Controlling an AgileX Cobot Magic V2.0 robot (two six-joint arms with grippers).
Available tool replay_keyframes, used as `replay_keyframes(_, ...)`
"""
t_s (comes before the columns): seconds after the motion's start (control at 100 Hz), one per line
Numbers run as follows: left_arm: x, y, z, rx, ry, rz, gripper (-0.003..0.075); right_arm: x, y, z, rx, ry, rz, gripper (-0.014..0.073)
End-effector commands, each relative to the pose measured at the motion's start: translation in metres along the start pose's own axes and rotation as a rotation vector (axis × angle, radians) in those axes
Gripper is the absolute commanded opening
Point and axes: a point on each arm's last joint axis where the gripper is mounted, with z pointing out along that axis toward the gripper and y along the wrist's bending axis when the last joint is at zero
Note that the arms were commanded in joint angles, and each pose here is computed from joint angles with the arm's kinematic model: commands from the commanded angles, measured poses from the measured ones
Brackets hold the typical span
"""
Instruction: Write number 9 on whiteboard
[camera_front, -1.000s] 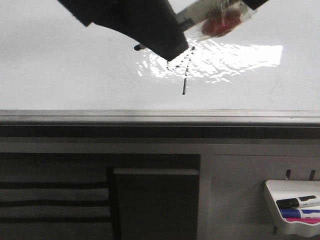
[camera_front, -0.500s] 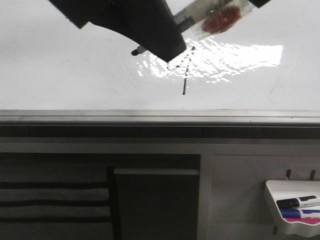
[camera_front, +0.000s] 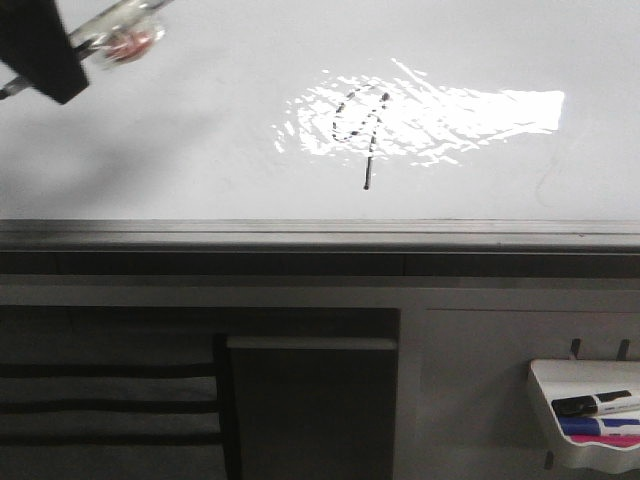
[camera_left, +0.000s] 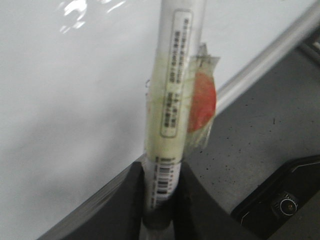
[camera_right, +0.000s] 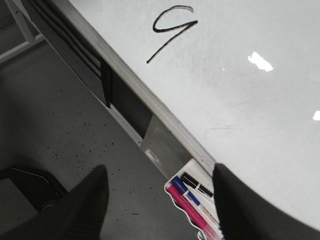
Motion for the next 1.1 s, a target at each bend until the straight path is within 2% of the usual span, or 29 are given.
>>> replay_keyframes(0.0,0.002,0.025,-0.011,-0.09,-0.086,-0.148,-0.002,-0.009,-0.004,-0.012,0.045,-0.084,0.005,0.0395)
replay_keyframes(0.13,0.02,0.058,-0.001,-0.191,-0.149,-0.332,-0.002,-0.007,-0.004,-0.008,0.047,-0.084,0.008,0.0395)
replay_keyframes(0.28,0.034,0.079,0.007,-0.267,-0.274,-0.44,-0.002,0.0,-0.003,0.002,0.044,-0.069,0.016,0.0395)
replay_keyframes(0.4,0.036,0.084,0.014,-0.294,-0.332,-0.453,-0.002,0.003,-0.003,0.008,0.046,-0.068,0.02,0.0395)
replay_keyframes(0.83,0.038,0.088,0.039,-0.257,-0.291,-0.516,-0.0012,0.005,-0.002,0.012,0.047,-0.067,0.026,0.0395)
replay_keyframes(0.9,0.038,0.088,0.039,-0.257,-0.292,-0.516,0.0048,0.005,-0.003,0.012,0.048,-0.069,0.026,0.0395)
replay_keyframes(1.09,0.038,0.088,0.039,-0.257,-0.292,-0.516,0.0351,0.005,-0.003,0.011,0.051,-0.075,0.025,0.0395)
